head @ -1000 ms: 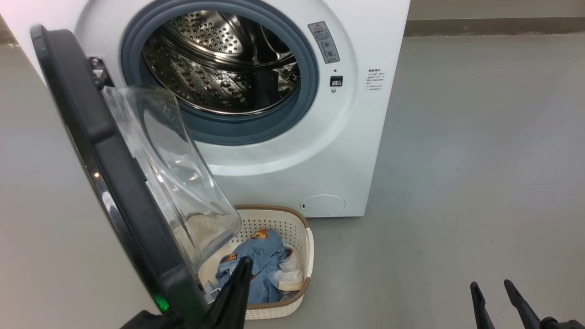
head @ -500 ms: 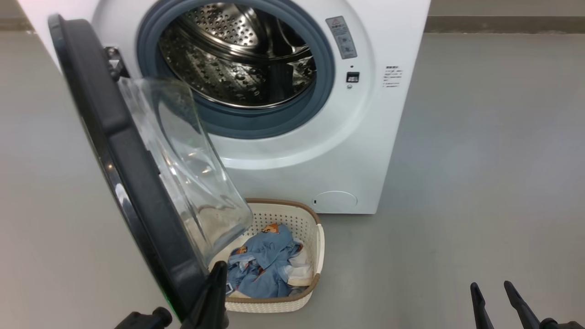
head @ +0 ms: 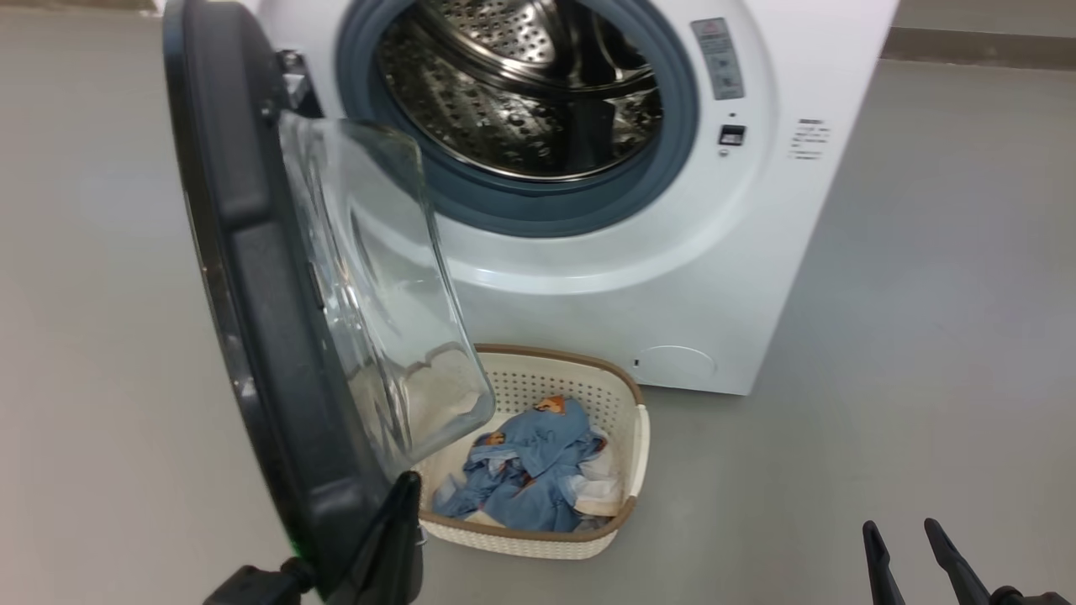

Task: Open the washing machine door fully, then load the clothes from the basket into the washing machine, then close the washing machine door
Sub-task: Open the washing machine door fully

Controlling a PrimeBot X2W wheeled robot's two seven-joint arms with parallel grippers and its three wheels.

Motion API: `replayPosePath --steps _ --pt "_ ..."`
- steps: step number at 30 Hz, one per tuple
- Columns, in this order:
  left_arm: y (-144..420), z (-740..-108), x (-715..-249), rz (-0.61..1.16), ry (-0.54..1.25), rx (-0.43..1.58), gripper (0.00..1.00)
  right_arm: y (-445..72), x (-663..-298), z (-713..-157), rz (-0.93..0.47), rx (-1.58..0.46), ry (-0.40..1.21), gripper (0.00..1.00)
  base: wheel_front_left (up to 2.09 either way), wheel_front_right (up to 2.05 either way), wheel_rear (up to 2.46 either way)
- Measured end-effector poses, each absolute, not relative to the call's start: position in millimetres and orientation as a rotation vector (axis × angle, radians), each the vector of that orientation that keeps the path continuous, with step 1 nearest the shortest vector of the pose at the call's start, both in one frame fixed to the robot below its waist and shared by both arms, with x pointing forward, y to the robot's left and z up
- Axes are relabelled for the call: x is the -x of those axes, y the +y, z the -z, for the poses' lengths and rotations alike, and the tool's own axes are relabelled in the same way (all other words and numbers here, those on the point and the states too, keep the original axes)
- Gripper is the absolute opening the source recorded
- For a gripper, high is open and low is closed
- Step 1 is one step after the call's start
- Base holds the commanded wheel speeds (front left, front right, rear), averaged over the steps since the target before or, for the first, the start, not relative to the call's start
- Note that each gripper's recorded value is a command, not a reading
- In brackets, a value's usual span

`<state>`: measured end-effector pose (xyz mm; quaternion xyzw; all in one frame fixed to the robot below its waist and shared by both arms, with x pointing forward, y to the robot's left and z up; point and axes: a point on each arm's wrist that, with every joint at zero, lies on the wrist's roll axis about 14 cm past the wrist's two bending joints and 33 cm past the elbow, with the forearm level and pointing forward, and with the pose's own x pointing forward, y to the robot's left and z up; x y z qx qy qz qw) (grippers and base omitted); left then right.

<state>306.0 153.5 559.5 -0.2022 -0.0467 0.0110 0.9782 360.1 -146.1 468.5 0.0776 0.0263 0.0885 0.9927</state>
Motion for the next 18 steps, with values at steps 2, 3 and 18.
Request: replayPosePath --steps 2,3,18 --pt "161.9 -557.6 -303.5 -0.055 -0.093 0.403 0.0 -140.8 -362.6 -467.7 -0.194 -0.156 0.056 1.0 0.0 0.0 0.0" --pt "166.9 -556.5 -302.1 -0.074 -0.092 0.4 0.0 -137.9 -363.8 -467.3 -0.202 -0.156 0.058 1.0 0.0 0.0 0.0" --pt "280.8 -533.5 -260.3 -0.471 -0.103 0.343 0.0 -95.1 -376.3 -464.1 -0.329 -0.157 0.077 1.0 0.0 0.0 0.0"
